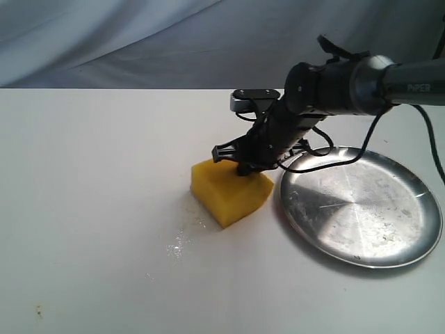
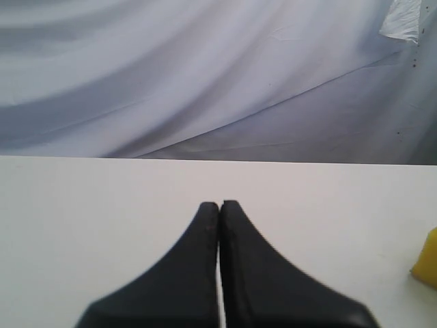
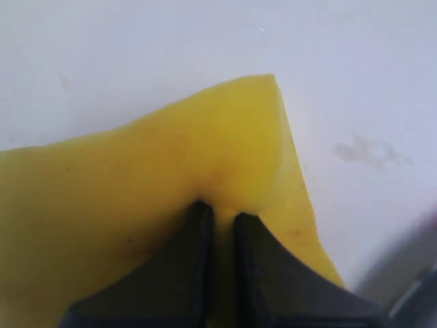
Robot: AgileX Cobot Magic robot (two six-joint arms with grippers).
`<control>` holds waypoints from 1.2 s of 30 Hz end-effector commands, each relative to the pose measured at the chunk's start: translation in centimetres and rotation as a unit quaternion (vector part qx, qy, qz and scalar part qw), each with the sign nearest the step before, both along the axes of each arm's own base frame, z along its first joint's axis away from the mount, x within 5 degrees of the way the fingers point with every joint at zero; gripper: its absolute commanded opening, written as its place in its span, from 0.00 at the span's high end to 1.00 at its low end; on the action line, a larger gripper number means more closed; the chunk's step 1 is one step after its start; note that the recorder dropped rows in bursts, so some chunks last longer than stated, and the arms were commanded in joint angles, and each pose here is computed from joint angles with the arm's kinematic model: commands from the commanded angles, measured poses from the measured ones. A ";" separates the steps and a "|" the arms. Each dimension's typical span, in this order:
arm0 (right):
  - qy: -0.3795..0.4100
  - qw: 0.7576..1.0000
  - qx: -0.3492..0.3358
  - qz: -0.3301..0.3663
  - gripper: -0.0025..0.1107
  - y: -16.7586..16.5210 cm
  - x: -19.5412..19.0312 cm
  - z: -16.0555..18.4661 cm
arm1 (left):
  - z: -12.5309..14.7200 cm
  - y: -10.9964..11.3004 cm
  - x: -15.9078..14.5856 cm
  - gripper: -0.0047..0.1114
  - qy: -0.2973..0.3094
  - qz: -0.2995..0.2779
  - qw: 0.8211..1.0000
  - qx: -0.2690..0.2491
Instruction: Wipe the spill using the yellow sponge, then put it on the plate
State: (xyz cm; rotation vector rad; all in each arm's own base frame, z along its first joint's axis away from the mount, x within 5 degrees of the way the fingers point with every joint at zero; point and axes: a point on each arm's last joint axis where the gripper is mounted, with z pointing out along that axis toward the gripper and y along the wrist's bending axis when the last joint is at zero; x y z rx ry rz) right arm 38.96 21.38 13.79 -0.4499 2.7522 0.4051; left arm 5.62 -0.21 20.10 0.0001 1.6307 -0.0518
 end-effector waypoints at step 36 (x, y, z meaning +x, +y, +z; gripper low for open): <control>0.023 1.000 -0.016 0.013 0.98 0.5 -2.7 -0.5 | -0.1 0.0 0.0 0.95 -0.001 0.000 1.000 0.000</control>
